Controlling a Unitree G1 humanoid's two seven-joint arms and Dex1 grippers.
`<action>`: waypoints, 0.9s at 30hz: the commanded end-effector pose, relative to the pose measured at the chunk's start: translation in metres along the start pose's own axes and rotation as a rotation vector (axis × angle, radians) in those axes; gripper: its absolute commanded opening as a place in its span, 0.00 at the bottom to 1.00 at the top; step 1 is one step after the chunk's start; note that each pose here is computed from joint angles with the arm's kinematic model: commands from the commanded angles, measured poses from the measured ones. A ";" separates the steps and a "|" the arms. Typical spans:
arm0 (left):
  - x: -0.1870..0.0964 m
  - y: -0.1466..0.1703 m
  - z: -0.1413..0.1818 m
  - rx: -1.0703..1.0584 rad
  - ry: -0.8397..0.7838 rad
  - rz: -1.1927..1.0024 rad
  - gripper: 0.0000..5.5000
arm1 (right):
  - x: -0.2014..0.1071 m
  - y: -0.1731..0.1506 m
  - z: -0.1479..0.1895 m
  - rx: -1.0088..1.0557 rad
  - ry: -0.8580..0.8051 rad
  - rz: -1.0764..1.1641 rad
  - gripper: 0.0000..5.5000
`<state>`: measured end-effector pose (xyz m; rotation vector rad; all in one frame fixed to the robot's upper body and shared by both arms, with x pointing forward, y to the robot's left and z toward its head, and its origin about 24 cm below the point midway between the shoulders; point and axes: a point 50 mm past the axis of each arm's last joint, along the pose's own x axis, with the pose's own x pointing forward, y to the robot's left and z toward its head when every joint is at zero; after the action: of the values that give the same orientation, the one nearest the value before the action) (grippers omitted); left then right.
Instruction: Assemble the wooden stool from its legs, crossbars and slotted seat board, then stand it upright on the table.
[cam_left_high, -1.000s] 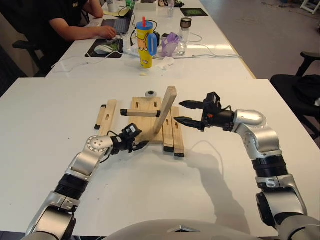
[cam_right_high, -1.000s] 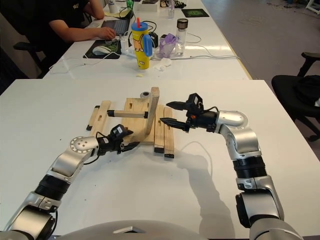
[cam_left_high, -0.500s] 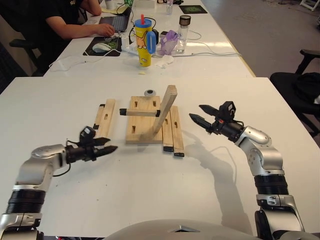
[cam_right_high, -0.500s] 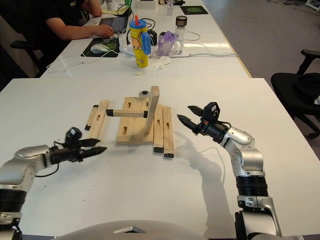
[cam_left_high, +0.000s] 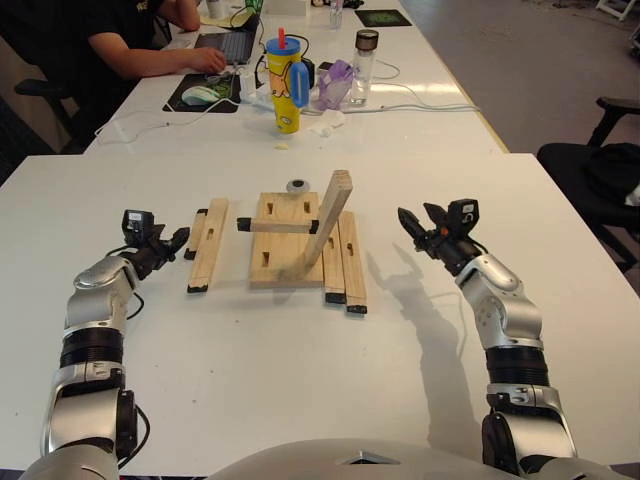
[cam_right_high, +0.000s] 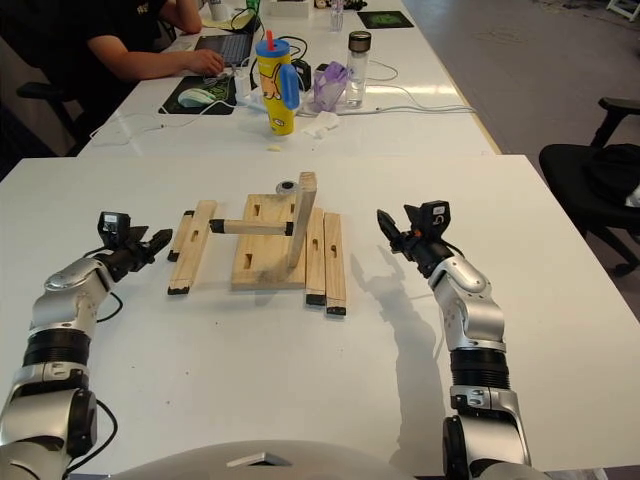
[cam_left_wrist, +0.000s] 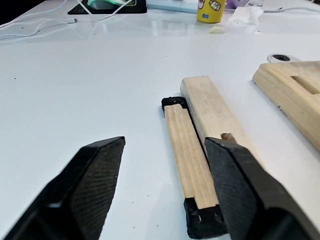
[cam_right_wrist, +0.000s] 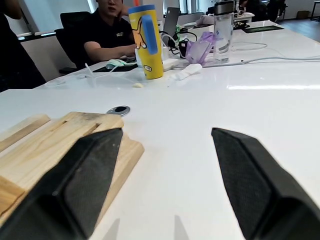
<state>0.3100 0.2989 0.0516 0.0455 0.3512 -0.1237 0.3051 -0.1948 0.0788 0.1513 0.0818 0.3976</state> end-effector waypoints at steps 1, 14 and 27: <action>0.005 -0.001 0.002 0.014 -0.002 0.001 0.54 | 0.007 0.005 0.003 -0.004 -0.001 0.030 0.60; -0.001 -0.035 0.010 -0.097 -0.101 -0.045 0.54 | -0.033 0.071 -0.022 0.027 0.257 0.264 0.60; -0.003 -0.045 0.007 -0.121 -0.094 -0.052 0.54 | -0.046 0.122 -0.022 0.256 0.569 0.391 0.60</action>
<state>0.3040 0.2583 0.0578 -0.0826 0.2643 -0.1441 0.2133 -0.1025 0.0779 0.2526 0.6318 0.8090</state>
